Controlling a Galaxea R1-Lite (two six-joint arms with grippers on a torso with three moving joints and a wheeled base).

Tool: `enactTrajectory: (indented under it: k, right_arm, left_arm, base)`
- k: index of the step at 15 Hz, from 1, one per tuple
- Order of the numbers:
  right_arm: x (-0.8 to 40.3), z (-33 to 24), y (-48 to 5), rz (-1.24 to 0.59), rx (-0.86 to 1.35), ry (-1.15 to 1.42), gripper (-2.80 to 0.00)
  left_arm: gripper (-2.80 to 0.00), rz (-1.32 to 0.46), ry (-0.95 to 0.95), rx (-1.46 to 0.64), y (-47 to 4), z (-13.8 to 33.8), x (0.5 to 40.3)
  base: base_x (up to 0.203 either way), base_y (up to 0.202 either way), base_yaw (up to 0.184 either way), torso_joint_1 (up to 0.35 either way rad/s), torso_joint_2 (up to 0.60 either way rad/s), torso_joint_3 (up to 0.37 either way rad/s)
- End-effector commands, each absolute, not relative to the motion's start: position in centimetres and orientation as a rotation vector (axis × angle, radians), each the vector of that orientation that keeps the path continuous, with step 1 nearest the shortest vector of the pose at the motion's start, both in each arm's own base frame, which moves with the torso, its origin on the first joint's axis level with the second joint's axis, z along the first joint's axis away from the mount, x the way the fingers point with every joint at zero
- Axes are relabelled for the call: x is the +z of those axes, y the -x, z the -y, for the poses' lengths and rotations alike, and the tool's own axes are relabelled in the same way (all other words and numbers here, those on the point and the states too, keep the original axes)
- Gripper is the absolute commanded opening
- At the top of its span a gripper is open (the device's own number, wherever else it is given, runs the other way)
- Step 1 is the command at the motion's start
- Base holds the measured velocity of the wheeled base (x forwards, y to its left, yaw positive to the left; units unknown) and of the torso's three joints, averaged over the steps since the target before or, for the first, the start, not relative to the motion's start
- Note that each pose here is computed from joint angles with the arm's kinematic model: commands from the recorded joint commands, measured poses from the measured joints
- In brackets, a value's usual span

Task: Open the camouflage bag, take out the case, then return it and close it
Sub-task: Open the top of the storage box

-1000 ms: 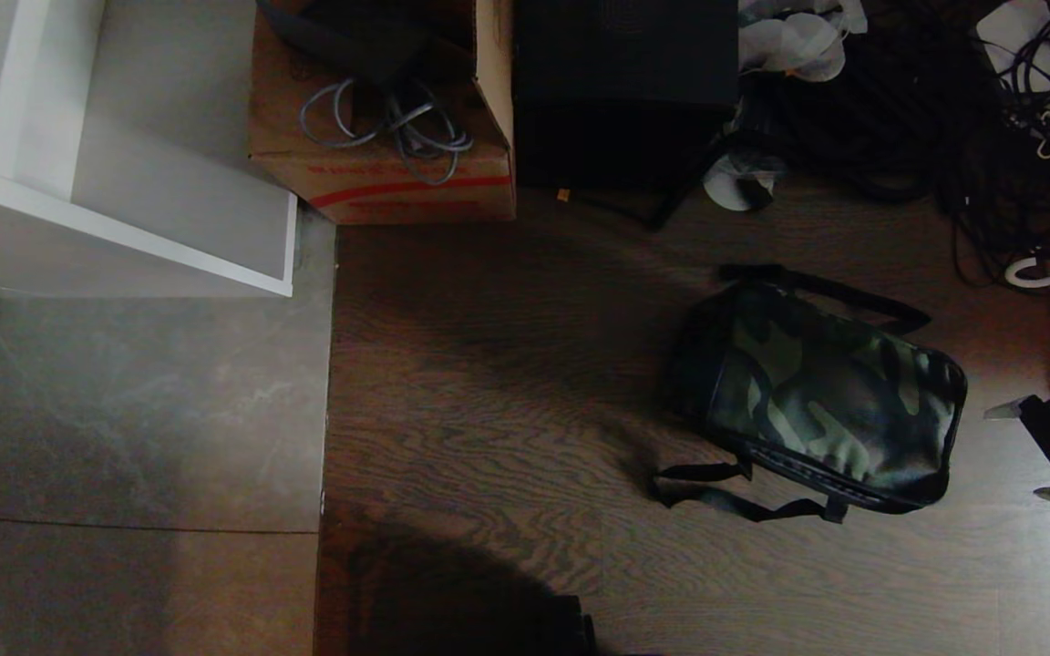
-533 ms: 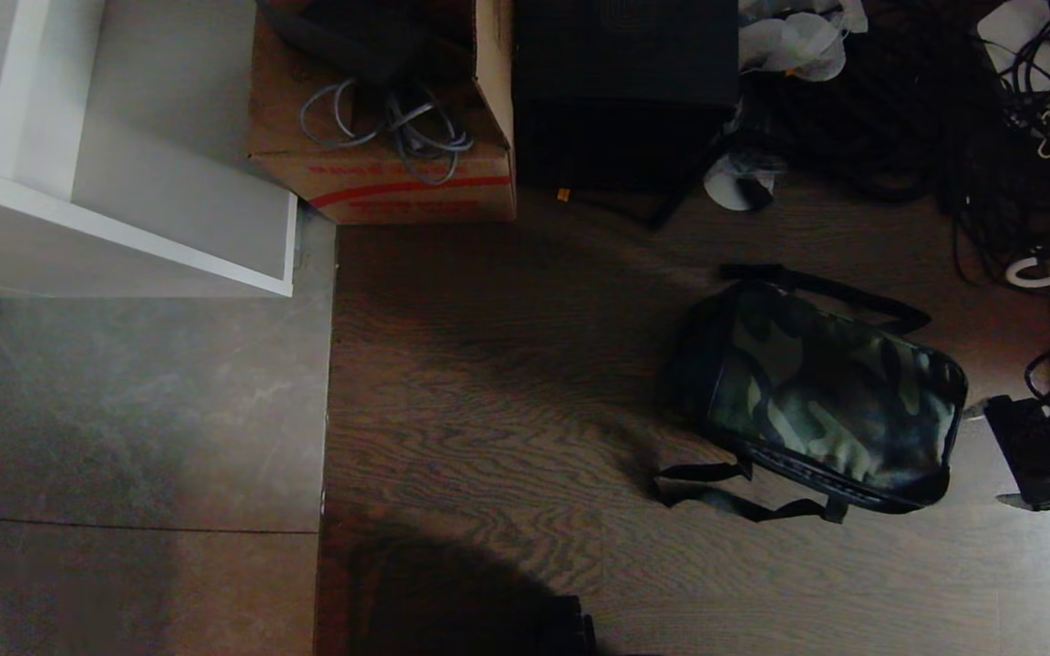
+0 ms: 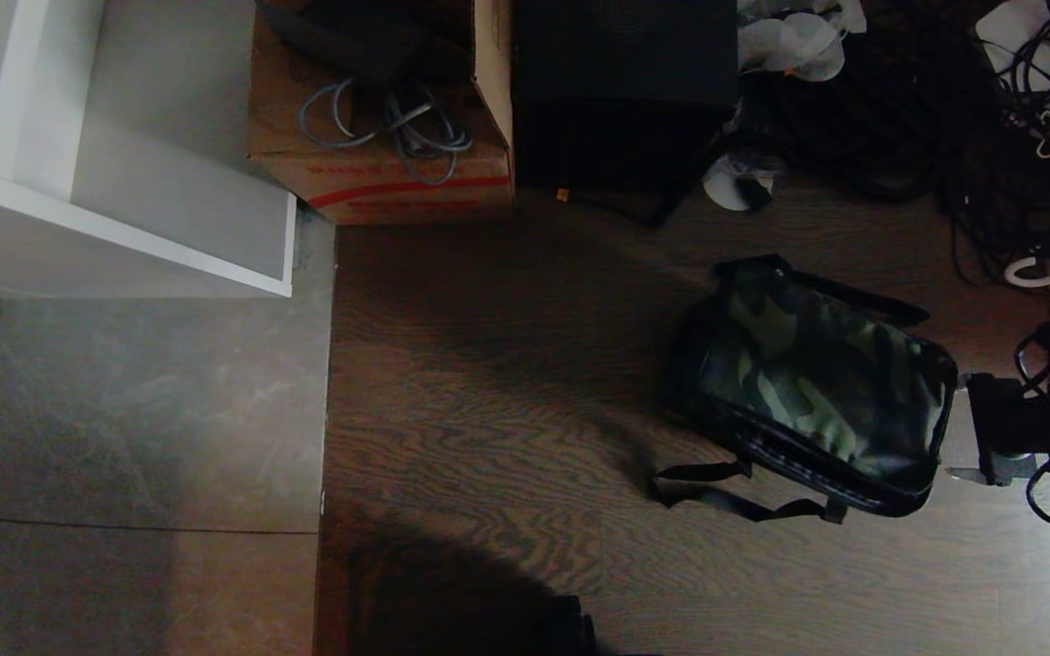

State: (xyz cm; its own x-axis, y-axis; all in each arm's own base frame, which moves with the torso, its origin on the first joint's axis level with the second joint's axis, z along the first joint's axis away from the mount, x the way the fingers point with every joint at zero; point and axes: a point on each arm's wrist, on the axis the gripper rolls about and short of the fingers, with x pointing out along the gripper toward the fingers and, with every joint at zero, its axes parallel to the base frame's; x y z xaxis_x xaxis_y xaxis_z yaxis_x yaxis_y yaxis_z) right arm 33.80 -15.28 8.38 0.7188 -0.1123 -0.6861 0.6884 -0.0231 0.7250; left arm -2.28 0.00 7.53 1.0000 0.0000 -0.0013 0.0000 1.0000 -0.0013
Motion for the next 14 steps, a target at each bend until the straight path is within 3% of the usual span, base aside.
enactTrajectory:
  k: [1, 8, 14]
  right_arm:
    - [8.7, 15.9, -33.4, -0.500, -0.659, -1.437, 0.00]
    - [9.3, 22.2, -30.0, -0.455, -0.530, -1.216, 0.00]
    - [5.0, 24.6, -27.6, -0.680, -0.381, -0.574, 0.00]
  left_arm:
    - [-2.80, -0.003, 0.002, 0.000, 2.3, 0.0, 7.5]
    - [-2.80, -0.003, 0.002, 0.000, 2.3, 0.0, 7.5]
    - [-2.80, -0.003, 0.002, 0.000, 2.3, 0.0, 7.5]
  base:
    - [0.000, 0.000, 0.000, 0.000, 0.00, 0.000]
    - [0.000, 0.000, 0.000, 0.000, 0.00, 0.000]
    - [0.000, 0.000, 0.000, 0.000, 0.00, 0.000]
